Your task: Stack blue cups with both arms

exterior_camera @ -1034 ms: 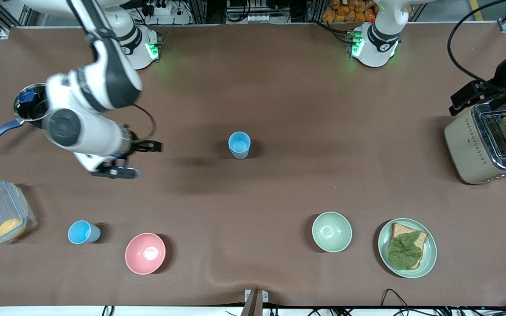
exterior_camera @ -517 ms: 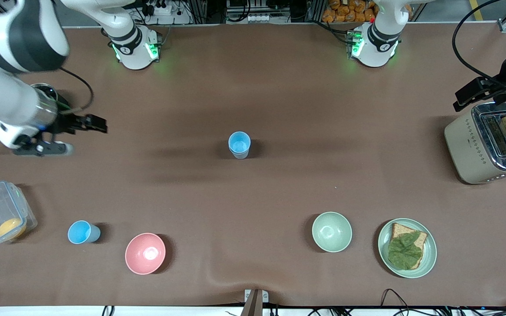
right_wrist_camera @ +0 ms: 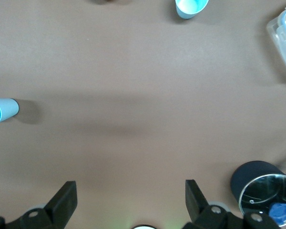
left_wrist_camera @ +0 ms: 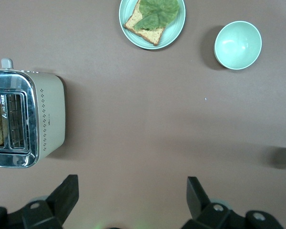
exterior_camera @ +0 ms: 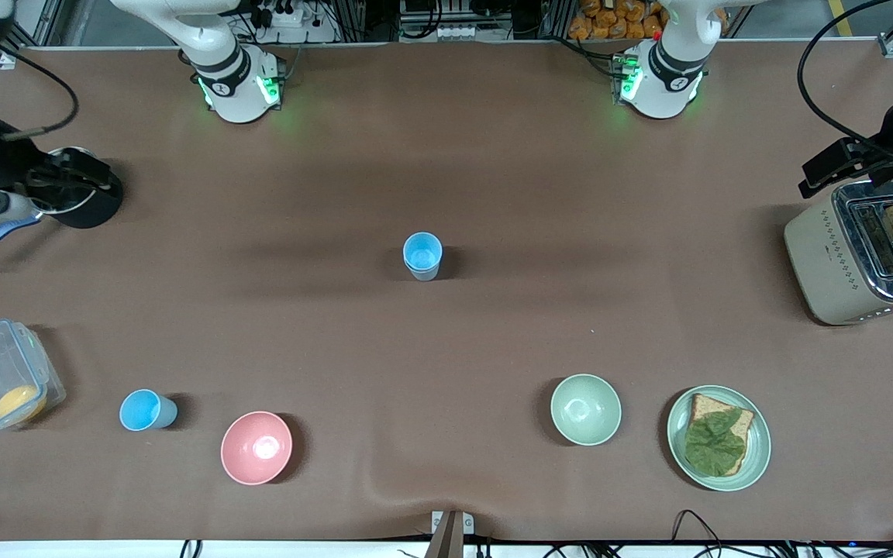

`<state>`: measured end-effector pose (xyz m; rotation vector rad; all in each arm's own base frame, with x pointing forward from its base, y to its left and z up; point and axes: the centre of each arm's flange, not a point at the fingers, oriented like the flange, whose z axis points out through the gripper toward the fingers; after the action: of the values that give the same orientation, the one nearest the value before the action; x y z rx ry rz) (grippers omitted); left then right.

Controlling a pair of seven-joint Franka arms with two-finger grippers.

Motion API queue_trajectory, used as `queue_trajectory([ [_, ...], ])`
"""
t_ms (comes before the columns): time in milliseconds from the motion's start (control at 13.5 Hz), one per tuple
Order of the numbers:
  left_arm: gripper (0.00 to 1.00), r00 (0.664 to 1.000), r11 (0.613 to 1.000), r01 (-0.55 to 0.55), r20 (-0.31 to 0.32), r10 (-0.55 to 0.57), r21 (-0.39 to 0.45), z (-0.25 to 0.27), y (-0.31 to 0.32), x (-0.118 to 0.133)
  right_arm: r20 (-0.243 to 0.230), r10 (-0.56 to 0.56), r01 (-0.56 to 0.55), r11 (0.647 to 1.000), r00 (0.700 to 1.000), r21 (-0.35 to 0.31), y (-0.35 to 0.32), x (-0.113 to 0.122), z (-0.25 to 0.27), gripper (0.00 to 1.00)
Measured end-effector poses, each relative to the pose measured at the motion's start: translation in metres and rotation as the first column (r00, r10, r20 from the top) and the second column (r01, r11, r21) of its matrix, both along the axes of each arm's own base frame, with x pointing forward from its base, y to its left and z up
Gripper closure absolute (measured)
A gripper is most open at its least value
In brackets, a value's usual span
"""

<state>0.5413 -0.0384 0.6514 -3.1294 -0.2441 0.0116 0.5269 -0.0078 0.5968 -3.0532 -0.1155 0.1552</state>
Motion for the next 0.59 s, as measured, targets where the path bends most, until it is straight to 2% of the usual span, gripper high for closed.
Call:
queue_trajectory([
  [369, 0.0, 1.0, 1.0, -0.004, -0.018, 0.004, 0.005, 0.014, 0.002, -0.015, 0.015, 0.016, -0.016, 1.0, 1.0, 0.002, -0.016, -0.001, 0.01, 0.0],
  [591, 0.0, 1.0, 1.0, -0.006, -0.024, 0.006, 0.006, 0.015, 0.003, -0.018, 0.043, 0.019, -0.019, 1.0, 0.999, 0.0, -0.015, 0.0, 0.026, 0.0],
])
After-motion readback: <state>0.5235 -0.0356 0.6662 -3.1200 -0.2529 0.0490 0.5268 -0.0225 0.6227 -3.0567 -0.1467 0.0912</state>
